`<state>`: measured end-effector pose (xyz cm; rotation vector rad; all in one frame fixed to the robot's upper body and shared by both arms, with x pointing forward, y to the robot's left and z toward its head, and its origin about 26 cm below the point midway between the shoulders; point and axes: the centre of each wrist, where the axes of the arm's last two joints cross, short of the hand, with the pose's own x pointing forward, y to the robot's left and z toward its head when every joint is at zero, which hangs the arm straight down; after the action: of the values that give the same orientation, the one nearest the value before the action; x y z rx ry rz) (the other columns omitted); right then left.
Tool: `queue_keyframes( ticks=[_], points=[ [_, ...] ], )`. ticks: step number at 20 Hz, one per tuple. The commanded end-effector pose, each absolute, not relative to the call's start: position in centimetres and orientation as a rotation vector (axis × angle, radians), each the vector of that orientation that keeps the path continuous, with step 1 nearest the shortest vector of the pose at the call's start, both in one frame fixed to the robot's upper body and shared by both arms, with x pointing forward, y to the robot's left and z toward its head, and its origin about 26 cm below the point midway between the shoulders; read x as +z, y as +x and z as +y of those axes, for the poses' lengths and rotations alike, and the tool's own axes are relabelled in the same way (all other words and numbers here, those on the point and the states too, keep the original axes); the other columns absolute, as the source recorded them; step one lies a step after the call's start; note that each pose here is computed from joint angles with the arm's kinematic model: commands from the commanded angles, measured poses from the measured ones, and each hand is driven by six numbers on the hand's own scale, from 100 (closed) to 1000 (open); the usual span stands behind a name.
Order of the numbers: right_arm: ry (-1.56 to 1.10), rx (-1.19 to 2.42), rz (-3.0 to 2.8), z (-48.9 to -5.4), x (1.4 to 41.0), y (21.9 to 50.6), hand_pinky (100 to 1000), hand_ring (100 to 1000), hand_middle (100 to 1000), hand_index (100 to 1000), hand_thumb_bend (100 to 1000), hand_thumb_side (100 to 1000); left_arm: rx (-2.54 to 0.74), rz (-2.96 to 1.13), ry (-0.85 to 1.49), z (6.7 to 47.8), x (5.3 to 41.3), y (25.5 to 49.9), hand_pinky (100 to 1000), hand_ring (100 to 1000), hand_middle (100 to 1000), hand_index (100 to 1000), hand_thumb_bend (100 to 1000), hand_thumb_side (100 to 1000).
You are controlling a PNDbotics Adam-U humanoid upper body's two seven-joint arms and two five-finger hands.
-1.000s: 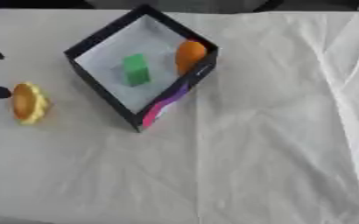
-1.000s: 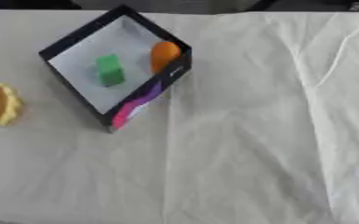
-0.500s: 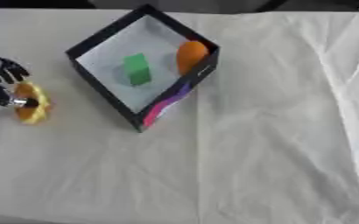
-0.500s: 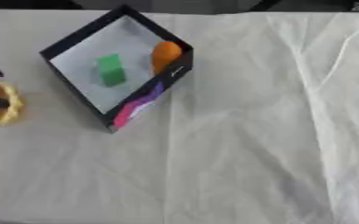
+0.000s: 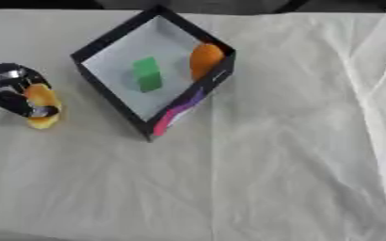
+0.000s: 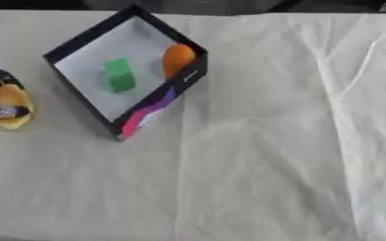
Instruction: Pick up objects on the table and place them in the box.
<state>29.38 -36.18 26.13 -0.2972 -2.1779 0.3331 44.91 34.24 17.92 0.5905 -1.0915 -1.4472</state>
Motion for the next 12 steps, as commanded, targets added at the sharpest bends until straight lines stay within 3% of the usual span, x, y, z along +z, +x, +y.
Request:
queue_keyframes(
  ticks=[1,4,6,8,10,12],
  points=[
    [-0.327,0.359,-2.185,-36.4,26.8,29.2,1000,709,655,825,100,557,-1.439,-1.12,0.651,34.9,20.7,44.2,770,690,615,720,351,100],
    [-0.323,0.362,-2.186,-36.4,26.9,29.2,1000,710,655,825,100,562,-1.431,-1.113,0.665,34.6,21.2,43.8,709,617,536,595,285,100],
    [-0.323,0.366,-2.186,-36.4,26.9,29.3,1000,709,655,825,100,555,-1.419,-1.118,0.671,34.6,21.4,43.6,719,634,563,632,302,100],
    [-0.321,0.37,-2.182,-36.4,26.8,29.3,1000,708,654,823,100,557,-1.402,-1.143,0.687,34.6,21.8,43.3,709,587,468,534,264,100],
    [-0.319,0.372,-2.177,-36.5,26.7,29.3,1000,709,654,823,100,557,-1.386,-1.172,0.695,34.6,22.2,43.0,696,566,446,501,268,100],
    [-0.317,0.372,-2.177,-36.5,26.7,29.4,1000,712,658,825,100,556,-1.381,-1.209,0.698,34.3,22.7,42.7,680,541,392,403,257,100]
  ],
)
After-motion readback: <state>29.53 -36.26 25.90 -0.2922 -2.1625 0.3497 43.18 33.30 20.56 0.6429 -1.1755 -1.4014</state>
